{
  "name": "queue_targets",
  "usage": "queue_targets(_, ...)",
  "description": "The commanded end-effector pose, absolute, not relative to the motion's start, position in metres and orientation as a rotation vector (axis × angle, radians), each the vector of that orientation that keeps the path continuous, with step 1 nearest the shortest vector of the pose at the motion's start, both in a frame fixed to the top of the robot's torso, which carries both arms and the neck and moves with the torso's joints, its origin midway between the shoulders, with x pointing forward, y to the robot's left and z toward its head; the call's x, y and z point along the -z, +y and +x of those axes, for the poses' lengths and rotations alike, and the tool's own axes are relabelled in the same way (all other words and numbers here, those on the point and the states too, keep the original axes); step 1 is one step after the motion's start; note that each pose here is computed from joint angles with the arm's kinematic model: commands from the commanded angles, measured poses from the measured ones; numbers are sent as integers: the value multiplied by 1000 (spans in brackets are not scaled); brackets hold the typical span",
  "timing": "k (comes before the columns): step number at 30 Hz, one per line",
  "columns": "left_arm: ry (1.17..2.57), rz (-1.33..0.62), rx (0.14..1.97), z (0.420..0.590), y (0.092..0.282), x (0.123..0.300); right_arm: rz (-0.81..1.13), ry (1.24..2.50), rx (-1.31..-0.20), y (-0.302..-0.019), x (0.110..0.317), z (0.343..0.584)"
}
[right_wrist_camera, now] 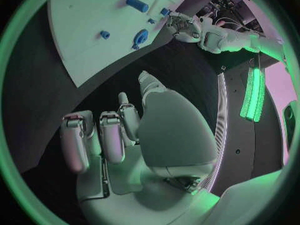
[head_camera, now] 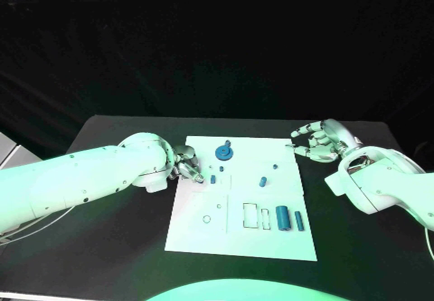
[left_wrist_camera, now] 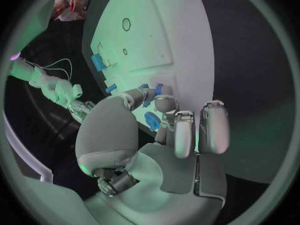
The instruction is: Assemble the parts on the task board
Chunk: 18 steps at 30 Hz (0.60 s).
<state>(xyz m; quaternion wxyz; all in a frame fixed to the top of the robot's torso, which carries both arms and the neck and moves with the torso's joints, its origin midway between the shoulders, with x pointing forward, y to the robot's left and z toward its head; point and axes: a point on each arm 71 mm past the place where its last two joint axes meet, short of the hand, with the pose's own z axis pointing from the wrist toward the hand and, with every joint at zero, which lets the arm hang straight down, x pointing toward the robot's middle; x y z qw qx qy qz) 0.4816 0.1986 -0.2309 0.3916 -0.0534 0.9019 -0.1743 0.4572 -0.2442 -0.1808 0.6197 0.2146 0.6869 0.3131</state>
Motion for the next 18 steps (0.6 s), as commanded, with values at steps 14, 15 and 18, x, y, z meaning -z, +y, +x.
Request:
queue_targets(14, 2330, -167, 462, 478, 196, 236, 479, 1583, -729, -243, 181, 456)
queue_targets(15, 2331, -176, 469, 478, 196, 236, 479, 1583, -729, -243, 181, 456)
queue_targets(18, 2334, -199, 485, 478, 196, 236, 479, 1583, -729, -243, 181, 456)
